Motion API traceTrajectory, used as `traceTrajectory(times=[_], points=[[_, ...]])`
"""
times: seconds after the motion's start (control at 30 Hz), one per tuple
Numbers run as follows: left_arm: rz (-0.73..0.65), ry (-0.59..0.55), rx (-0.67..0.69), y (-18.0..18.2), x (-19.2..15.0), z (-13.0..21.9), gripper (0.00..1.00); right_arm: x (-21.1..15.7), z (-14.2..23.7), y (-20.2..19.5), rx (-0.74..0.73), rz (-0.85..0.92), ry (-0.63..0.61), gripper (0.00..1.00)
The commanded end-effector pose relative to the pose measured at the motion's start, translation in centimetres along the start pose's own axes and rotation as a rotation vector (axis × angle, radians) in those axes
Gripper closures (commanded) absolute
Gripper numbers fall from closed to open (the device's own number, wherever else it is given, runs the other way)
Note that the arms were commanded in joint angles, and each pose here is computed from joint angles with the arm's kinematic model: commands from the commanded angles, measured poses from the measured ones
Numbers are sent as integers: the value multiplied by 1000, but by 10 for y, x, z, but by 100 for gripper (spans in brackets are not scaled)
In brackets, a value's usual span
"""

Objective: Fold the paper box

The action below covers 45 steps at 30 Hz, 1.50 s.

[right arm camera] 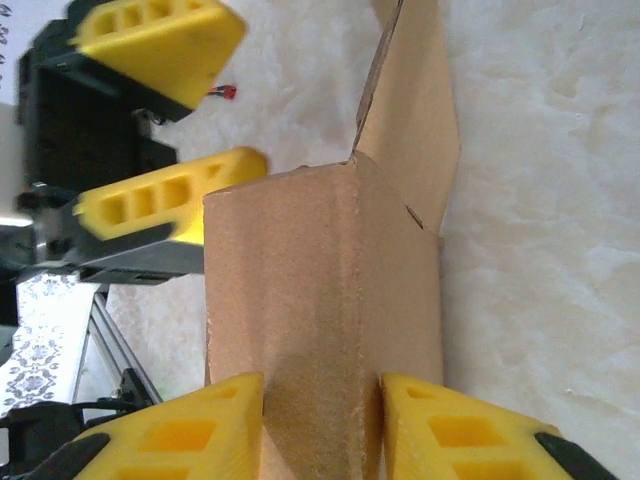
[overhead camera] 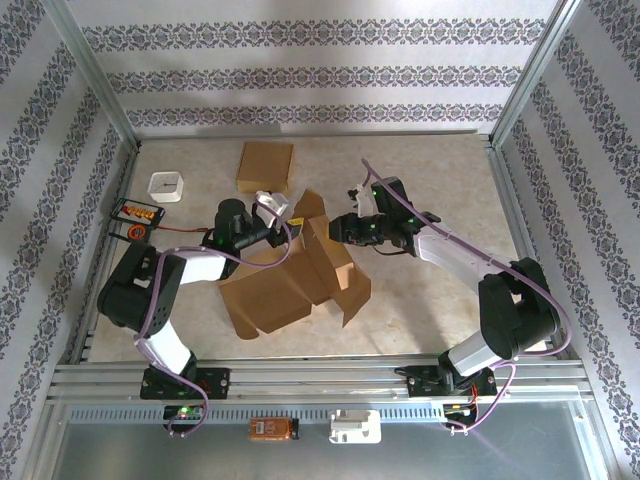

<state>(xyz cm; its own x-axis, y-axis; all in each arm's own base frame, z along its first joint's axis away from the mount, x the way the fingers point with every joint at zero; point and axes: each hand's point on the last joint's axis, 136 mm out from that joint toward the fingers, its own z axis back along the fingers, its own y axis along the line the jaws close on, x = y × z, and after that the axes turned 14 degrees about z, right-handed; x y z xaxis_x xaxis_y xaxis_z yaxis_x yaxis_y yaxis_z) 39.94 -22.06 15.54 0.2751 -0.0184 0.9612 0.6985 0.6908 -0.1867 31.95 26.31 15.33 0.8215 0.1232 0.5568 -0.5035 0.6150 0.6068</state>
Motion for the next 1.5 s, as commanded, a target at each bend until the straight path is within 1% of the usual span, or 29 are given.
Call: traceTrajectory(times=[0.0, 0.17, 0.23, 0.3, 0.4, 0.5, 0.6, 0.7, 0.8, 0.93, 1.0, 1.1, 1.13, 1.2, 1.3, 1.4, 1.47], points=[[64, -32, 47, 0, 28, 17, 32, 5, 6, 3, -32, 45, -16, 66], [87, 113, 183, 15, 27, 31, 33, 9, 13, 6, -52, 78, -14, 67], [60, 200, 204, 19, 25, 32, 33, 12, 18, 7, -81, 103, -11, 67], [41, 259, 215, 22, 26, 32, 33, 15, 23, 10, -103, 135, -10, 67], [45, 291, 234, 32, 32, 27, 33, 21, 33, 14, -129, 176, -31, 67], [78, 276, 227, 34, 41, 22, 33, 26, 43, 14, -169, 212, -50, 68], [110, 252, 198, 31, 46, 14, 33, 26, 47, 10, -212, 236, -50, 69], [133, 250, 168, 28, 41, 10, 33, 18, 46, 1, -282, 282, -2, 69], [128, 251, 146, 27, 34, 8, 33, 7, 42, -7, -328, 320, 51, 67], [101, 278, 112, 29, 24, 1, 33, -2, 38, -17, -346, 326, 78, 66], [81, 278, 38, 23, 23, -5, 33, -3, 37, -19, -347, 326, 84, 66], [59, 294, -145, 1, 20, -16, 32, -5, 36, -20, -340, 321, 88, 65], [59, 286, -174, -1, 22, -22, 31, -6, 36, -20, -339, 321, 90, 65], [37, 275, -201, 2, 24, -32, 30, -6, 36, -20, -338, 317, 89, 65], [13, 298, -221, 10, 22, -49, 26, -6, 37, -19, -333, 315, 87, 65], [26, 343, -236, 18, 12, -64, 25, -5, 38, -18, -331, 316, 84, 65], [41, 352, -245, 21, 6, -71, 25, -4, 39, -19, -333, 311, 80, 65]])
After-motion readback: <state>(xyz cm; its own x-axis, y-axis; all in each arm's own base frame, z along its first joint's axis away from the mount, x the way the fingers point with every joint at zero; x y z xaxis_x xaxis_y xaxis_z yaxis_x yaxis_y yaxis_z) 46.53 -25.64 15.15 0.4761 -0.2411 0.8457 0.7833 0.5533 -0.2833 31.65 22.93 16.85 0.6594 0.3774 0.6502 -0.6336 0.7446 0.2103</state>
